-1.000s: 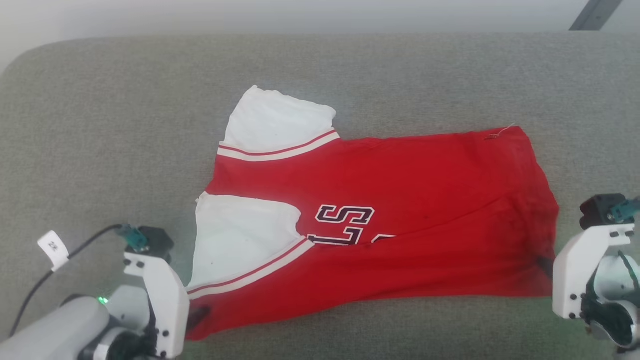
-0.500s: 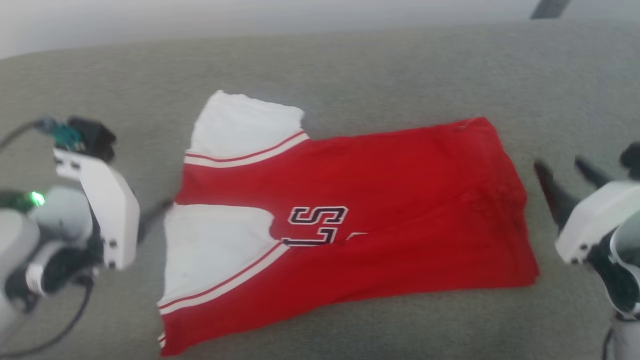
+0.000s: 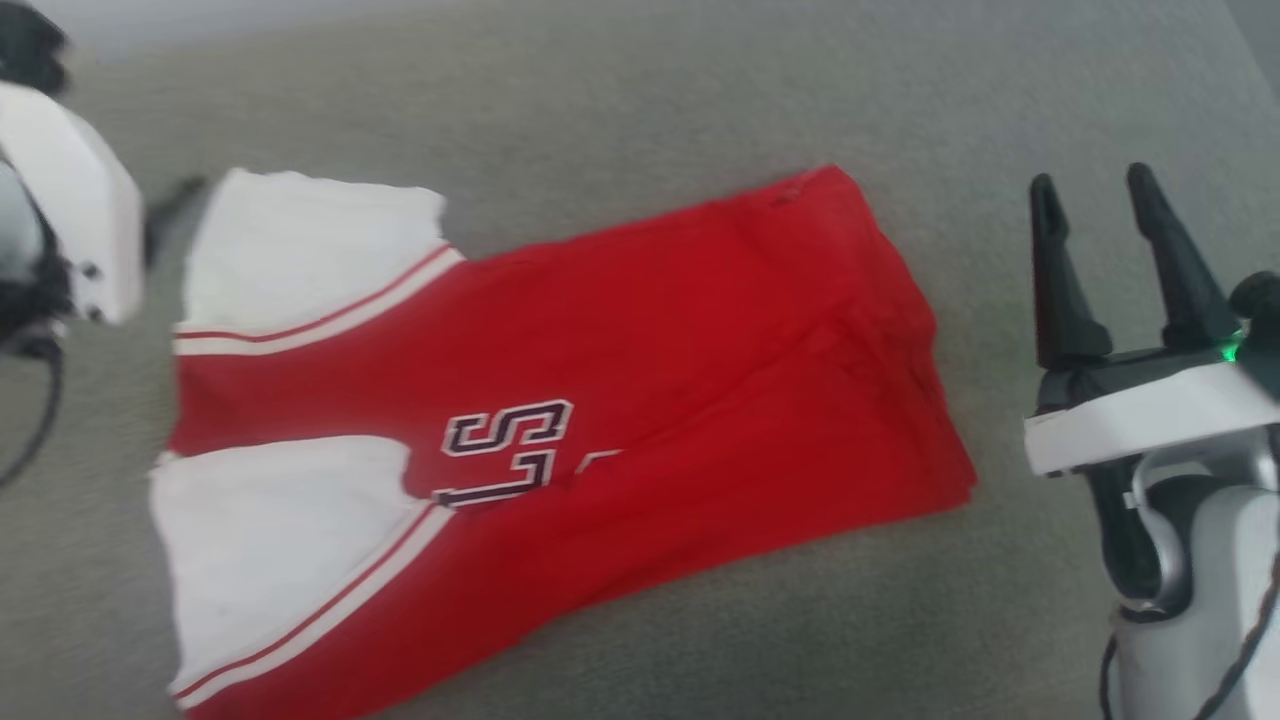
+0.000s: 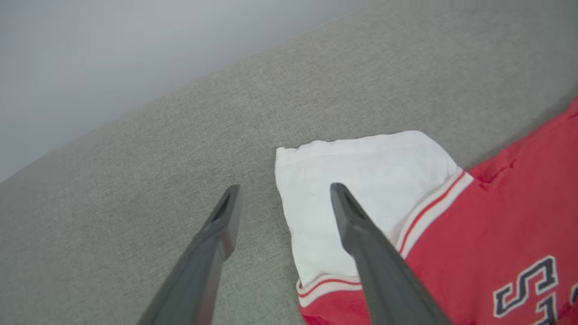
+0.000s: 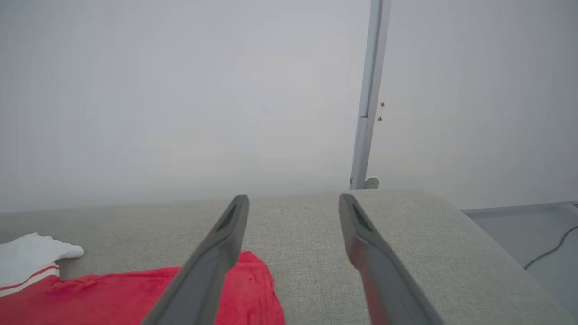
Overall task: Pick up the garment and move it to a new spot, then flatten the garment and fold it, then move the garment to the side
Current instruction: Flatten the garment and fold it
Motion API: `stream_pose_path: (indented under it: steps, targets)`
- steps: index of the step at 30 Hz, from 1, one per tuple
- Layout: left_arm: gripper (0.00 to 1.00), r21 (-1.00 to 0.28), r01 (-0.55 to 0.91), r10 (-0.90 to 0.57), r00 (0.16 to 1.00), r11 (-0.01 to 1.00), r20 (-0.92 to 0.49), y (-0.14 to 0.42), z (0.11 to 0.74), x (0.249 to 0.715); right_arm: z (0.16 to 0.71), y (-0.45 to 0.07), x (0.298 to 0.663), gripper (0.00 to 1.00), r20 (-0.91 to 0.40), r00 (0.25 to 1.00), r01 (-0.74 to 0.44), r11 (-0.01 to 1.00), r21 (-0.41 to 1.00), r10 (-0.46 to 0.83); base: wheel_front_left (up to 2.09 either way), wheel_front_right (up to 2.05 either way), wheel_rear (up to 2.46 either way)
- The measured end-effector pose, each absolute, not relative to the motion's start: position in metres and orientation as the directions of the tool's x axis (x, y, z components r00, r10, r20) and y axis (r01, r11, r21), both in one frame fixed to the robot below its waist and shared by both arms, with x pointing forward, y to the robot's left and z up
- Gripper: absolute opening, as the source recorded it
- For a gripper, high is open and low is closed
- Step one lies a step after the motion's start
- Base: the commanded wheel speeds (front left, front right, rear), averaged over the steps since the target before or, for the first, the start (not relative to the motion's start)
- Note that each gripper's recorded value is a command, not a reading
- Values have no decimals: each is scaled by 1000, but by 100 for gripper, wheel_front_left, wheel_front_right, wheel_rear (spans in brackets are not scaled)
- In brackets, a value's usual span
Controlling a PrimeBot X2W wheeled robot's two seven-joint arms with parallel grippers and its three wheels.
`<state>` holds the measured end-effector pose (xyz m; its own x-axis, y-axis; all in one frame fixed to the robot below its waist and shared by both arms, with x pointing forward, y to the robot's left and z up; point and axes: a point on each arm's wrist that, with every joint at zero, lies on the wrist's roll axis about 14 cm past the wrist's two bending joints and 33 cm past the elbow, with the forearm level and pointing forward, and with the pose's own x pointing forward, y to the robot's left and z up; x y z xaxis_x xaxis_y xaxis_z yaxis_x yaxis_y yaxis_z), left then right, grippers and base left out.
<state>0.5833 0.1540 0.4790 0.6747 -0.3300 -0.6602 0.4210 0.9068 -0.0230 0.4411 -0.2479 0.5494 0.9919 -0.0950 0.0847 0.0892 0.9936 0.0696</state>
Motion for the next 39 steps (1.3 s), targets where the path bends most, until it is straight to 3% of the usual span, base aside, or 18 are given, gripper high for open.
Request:
stream_pose_path:
  steps: [7, 13, 17, 18, 19, 24, 32, 39]
  targets:
    - [100, -67, 402, -326, 622, 913, -711, 145, 441, 613, 521, -256, 439, 100, 26, 992, 121, 991, 62, -122, 0, 0, 0]
    - [100, -110, 349, -279, 481, 931, -831, 143, 391, 608, 500, -263, 439, 100, -25, 989, 146, 987, 64, -145, 0, 0, 0]
    - [100, -112, 315, -250, 439, 942, -863, 146, 382, 607, 495, -259, 445, 100, -33, 991, 134, 988, 75, -132, 0, 0, 0]
    - [46, -118, 310, -251, 433, 943, -865, 145, 380, 606, 494, -258, 447, 100, -38, 991, 130, 989, 75, -127, 0, 0, 0]
    - [0, -122, 306, -251, 428, 944, -868, 145, 378, 606, 490, -255, 449, 100, -55, 991, 123, 989, 80, -118, 0, 0, 0]
    - [0, -138, 305, -264, 424, 942, -866, 144, 375, 606, 474, -239, 460, 100, -154, 986, 77, 992, 102, -61, 0, 0, 0]
    - [0, -153, 315, -289, 448, 937, -846, 139, 380, 606, 459, -215, 506, 100, -297, 954, -14, 997, 81, 38, 0, 0, 0]
    - [0, -154, 321, -297, 466, 935, -833, 139, 384, 605, 405, -207, 527, 100, -540, 837, -61, 996, 65, 87, 0, 0, 0]
